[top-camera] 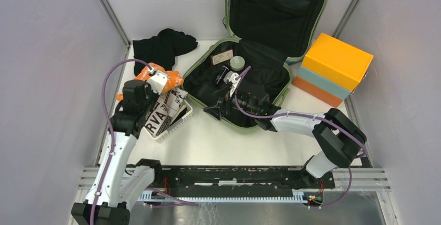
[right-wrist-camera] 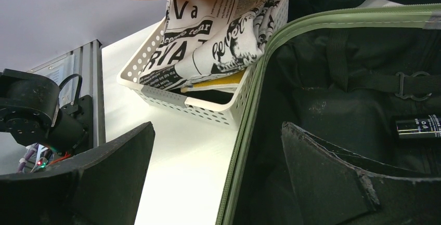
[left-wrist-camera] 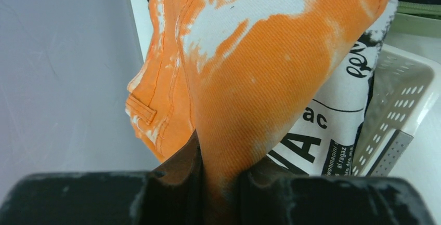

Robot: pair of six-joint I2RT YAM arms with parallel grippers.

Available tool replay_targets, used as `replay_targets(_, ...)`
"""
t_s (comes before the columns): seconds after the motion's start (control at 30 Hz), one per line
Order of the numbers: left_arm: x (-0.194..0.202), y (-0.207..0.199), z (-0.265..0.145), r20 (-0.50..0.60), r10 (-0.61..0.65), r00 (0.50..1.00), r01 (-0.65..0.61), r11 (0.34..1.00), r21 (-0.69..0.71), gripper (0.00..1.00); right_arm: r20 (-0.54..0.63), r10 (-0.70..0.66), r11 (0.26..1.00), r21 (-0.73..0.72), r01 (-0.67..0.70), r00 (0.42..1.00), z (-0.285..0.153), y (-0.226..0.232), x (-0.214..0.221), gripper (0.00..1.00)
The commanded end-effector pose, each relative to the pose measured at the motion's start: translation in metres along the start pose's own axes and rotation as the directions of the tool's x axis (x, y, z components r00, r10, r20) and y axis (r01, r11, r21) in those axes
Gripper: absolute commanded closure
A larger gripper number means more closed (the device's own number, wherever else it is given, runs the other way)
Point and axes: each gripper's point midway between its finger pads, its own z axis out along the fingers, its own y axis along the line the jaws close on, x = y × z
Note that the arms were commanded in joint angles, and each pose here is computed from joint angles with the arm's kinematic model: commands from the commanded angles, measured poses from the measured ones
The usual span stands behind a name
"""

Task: Open, take out, and arrange the luggage
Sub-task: Place the clothes in the bin.

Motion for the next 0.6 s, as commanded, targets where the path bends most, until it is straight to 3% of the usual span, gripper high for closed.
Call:
replay_targets(0.0,0.001,-0.012,-0.005,0.01,-0.063,0.998,0.063,0.998,0.02,0.97,0.083,-0.028,0.999,-0.024,0.03,0.996,-0.004,0.006,-0.027,0.02)
replay_targets(0.13,0.011,-0.026,-0.005,-0.021,-0.061,0.998,0.062,0.996,0.064,0.92,0.087,-0.032,0.999,-0.026,0.035,0.996,-0.006,0.006,-0.028,0.02)
replay_targets(0.3,0.023,-0.042,-0.005,-0.042,-0.037,0.998,0.042,0.992,0.119,0.73,0.09,-0.043,0.999,-0.015,0.044,0.995,-0.014,0.003,-0.031,0.02)
replay_targets(0.37,0.026,-0.044,-0.006,-0.048,-0.033,0.998,0.039,0.991,0.128,0.62,0.09,-0.05,0.999,-0.004,0.051,0.995,-0.019,-0.001,-0.032,0.02)
replay_targets(0.5,0.014,-0.042,-0.015,-0.038,-0.059,0.998,0.064,0.987,0.148,0.24,0.084,-0.084,0.996,0.027,0.082,0.993,-0.031,-0.009,-0.035,0.02)
replay_targets(0.57,0.0,-0.04,-0.023,-0.026,-0.097,0.995,0.1,0.98,0.172,0.13,0.075,-0.111,0.993,0.044,0.108,0.991,-0.037,-0.013,-0.037,0.02)
